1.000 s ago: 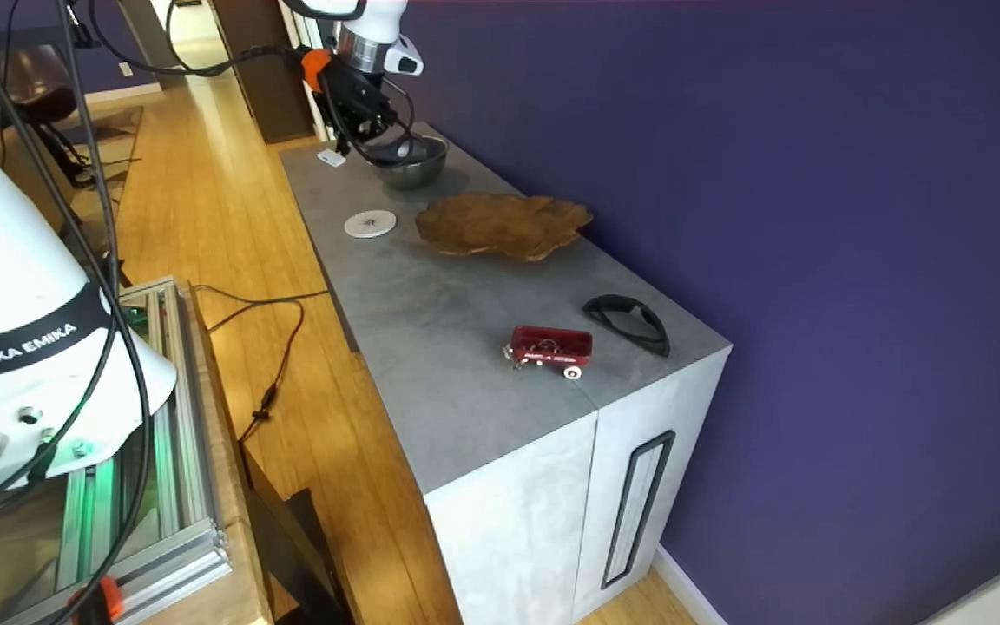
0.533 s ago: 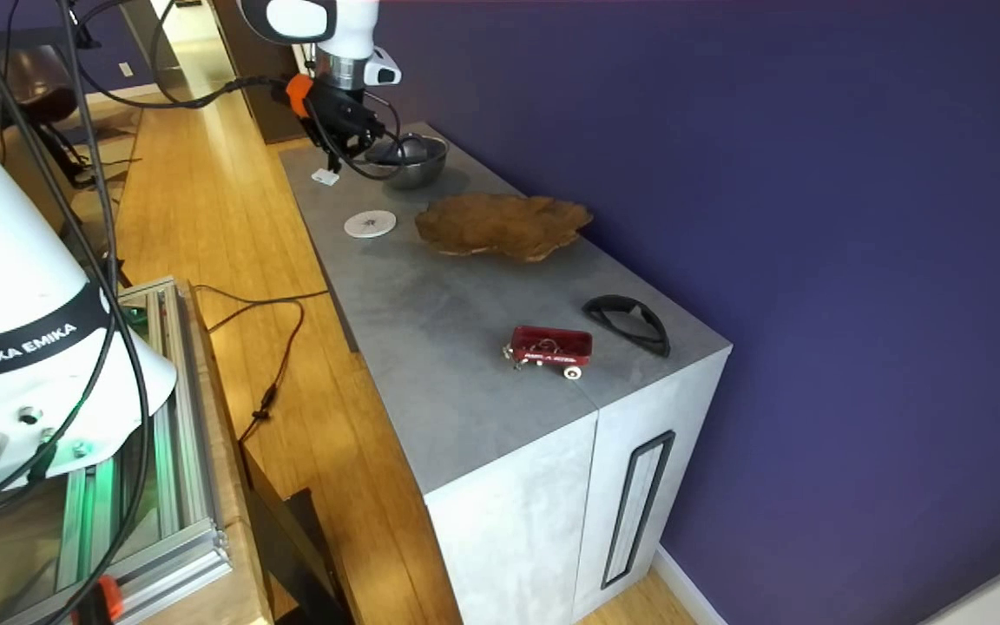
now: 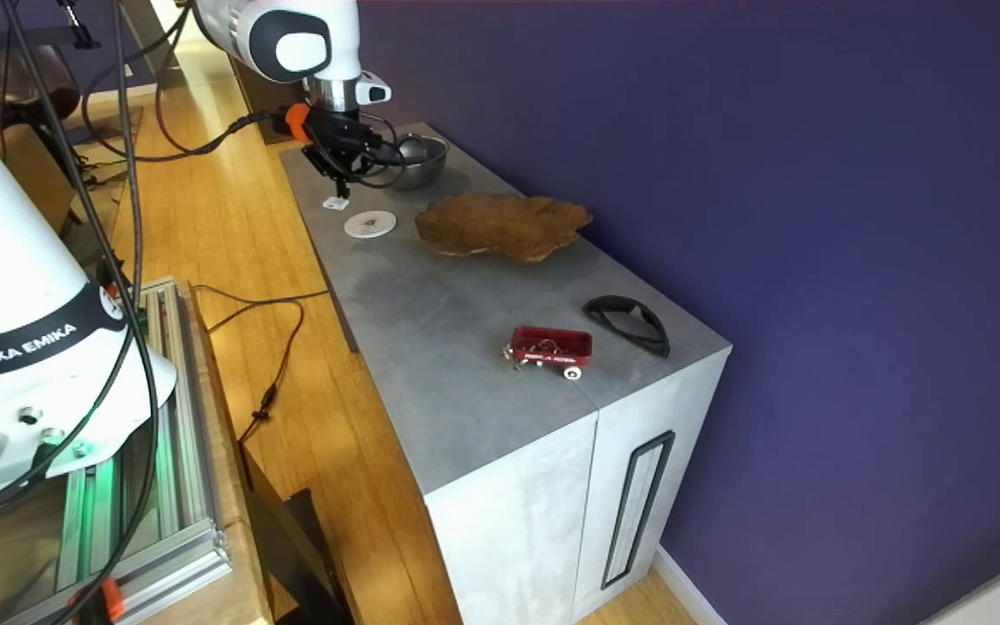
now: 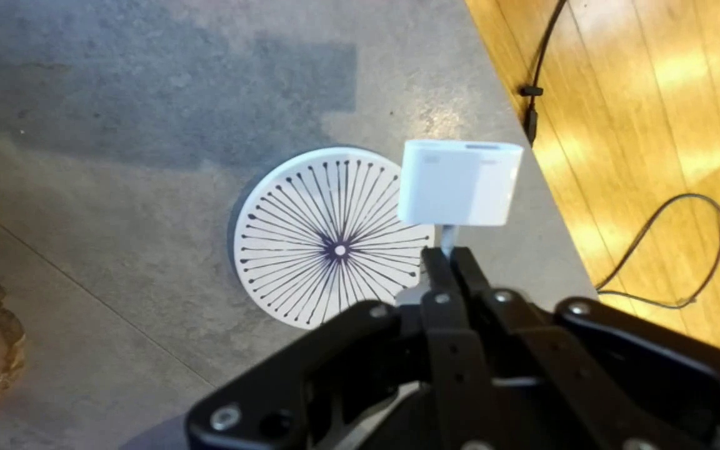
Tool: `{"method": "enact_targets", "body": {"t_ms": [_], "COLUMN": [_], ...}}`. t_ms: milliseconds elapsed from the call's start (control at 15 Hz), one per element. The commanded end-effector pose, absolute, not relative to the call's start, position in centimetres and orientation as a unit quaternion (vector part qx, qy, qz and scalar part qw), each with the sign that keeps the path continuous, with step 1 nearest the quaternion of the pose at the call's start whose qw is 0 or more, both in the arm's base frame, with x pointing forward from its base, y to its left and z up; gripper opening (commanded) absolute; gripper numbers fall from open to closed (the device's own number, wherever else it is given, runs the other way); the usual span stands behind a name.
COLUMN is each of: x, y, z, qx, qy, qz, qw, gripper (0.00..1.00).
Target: Remove the extension from the wooden tray
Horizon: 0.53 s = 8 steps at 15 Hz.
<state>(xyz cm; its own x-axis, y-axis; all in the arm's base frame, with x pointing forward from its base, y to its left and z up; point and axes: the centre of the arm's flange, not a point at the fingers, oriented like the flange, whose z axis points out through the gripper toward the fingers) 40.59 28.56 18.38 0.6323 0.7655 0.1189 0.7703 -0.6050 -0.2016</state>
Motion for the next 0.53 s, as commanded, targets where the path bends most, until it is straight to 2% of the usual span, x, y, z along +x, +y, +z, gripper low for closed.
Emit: {"method": "enact_targets", "body": {"t_ms": [0, 467], "x": [41.8, 43.7], "y": [30.0, 30.7], "z": [16.6, 14.2], "qx": [-0.898, -0.898], "qy": [-0.43, -0.434], "qz": [-0.023, -0.022], "qw": [0.086, 0.073], "gripper": [0.01, 0.01]}}
